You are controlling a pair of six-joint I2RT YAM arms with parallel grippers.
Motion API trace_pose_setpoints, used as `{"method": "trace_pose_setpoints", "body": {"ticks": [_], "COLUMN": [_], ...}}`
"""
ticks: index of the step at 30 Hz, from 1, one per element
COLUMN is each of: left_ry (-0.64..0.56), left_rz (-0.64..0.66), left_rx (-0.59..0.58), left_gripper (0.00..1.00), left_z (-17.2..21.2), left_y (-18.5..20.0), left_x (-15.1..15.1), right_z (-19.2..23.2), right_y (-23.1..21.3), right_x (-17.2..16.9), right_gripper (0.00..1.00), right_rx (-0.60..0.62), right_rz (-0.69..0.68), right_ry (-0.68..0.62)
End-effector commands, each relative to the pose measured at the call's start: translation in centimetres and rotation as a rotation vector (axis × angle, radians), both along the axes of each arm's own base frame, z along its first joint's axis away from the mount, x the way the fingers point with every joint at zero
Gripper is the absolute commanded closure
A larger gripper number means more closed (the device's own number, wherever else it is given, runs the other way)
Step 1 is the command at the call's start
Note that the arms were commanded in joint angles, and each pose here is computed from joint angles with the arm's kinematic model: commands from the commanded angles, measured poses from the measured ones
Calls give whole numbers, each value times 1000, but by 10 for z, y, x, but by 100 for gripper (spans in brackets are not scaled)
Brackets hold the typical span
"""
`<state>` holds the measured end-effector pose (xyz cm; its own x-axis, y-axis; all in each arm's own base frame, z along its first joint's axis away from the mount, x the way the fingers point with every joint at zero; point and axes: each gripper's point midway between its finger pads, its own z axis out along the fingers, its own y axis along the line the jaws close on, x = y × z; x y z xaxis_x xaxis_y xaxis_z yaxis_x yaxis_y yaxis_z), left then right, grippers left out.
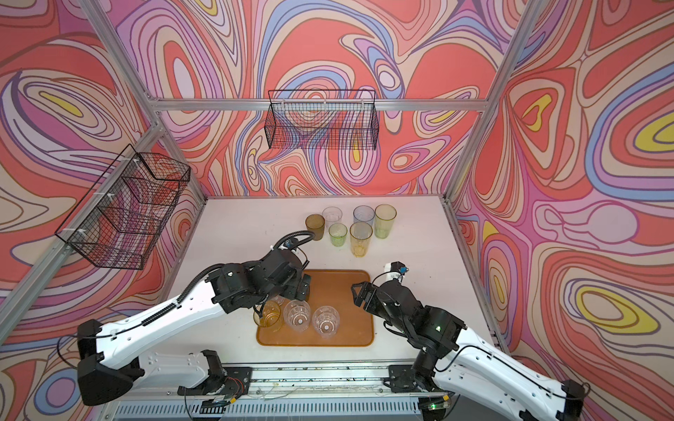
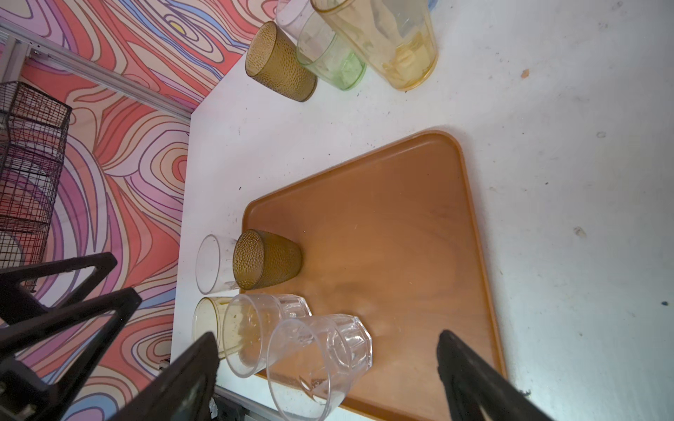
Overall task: Place the glasses into the tray
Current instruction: 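Lift the left gripper off the tray while the right gripper reaches toward the glass cluster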
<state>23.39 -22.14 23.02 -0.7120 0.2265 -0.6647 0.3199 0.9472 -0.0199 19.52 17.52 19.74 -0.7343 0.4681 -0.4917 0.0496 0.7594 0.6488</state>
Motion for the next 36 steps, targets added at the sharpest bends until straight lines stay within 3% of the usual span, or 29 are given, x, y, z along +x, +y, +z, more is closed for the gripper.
{"method": "trace_pose_setpoints", "body": {"ticks": [1, 10, 16, 29, 36], "left_ry": [26, 64, 85, -86, -152], "left_rz": [-6, -10, -41, 8, 103], "left_rx": [-4, -83, -53, -88, -35], "left_gripper": [0, 0, 0, 0, 0], "left_z": [-3, -4, -3, 23, 31], "left_y": [17, 34, 42, 71, 99], "left_x": [-2, -4, -7, -1, 3], "right_z": [12, 36, 54, 80, 85], "right_y": [11, 29, 50, 130, 163], "right_x": [4, 15, 29, 75, 125], "right_gripper": [5, 6, 7, 15, 17], "right_rx": [6, -32, -113, -136, -251], "right_rz": [42, 95, 153, 298, 375], "right_ry": [-21, -46, -58, -110, -138]}}
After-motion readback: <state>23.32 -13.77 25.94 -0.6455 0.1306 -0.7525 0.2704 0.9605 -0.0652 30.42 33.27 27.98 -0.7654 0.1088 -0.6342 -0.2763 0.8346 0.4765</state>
